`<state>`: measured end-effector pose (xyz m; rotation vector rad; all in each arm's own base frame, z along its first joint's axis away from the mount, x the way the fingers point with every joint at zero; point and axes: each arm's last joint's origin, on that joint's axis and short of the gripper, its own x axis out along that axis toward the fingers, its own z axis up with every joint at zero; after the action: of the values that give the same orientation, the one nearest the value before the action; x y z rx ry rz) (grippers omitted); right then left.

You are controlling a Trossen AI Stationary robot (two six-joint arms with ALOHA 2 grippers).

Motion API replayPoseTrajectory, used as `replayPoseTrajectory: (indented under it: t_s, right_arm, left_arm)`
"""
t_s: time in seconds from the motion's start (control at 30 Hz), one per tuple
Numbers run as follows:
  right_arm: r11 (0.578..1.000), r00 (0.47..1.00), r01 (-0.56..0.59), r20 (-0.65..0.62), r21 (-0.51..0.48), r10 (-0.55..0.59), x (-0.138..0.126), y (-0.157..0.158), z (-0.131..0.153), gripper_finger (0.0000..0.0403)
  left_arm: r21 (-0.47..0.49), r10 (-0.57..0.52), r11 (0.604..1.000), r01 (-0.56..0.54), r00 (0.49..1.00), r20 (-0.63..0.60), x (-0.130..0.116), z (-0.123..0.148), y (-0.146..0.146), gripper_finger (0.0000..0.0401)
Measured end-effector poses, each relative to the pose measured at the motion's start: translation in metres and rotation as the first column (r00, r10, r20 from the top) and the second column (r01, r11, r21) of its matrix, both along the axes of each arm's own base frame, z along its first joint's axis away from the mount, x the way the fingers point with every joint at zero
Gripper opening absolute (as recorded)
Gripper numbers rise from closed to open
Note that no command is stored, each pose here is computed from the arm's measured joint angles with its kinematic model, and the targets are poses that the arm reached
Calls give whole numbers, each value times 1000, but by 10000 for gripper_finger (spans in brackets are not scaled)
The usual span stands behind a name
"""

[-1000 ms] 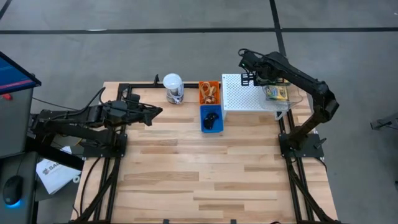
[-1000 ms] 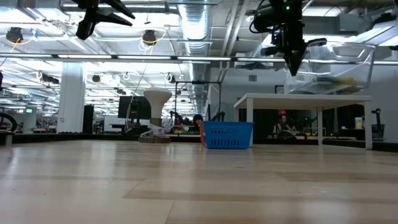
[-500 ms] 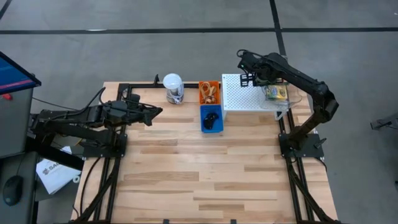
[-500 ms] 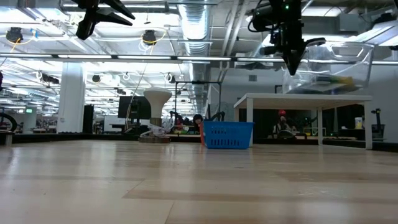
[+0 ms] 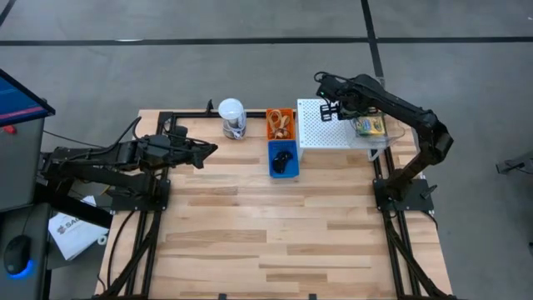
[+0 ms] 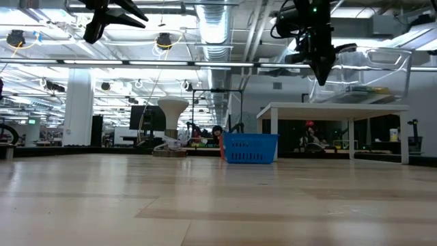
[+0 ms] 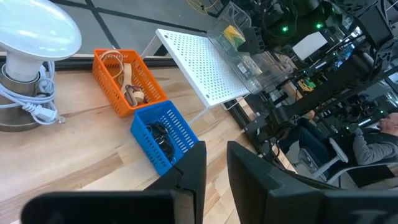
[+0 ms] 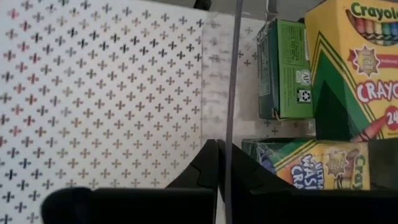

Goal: Pick & Place Office Desk Supplies
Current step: Put the transparent bin on the shelf

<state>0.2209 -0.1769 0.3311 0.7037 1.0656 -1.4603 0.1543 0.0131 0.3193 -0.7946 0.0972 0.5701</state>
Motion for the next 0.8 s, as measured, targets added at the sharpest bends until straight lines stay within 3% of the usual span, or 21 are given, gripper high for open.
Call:
replayPoseTrajectory:
  t_s: [0.8]
  right_arm:
    - [999, 999, 33, 17, 17, -33, 3, 0, -18, 0]
  left_arm:
    - [0, -2, 1000, 2, 1000, -1, 0, 0, 0, 53]
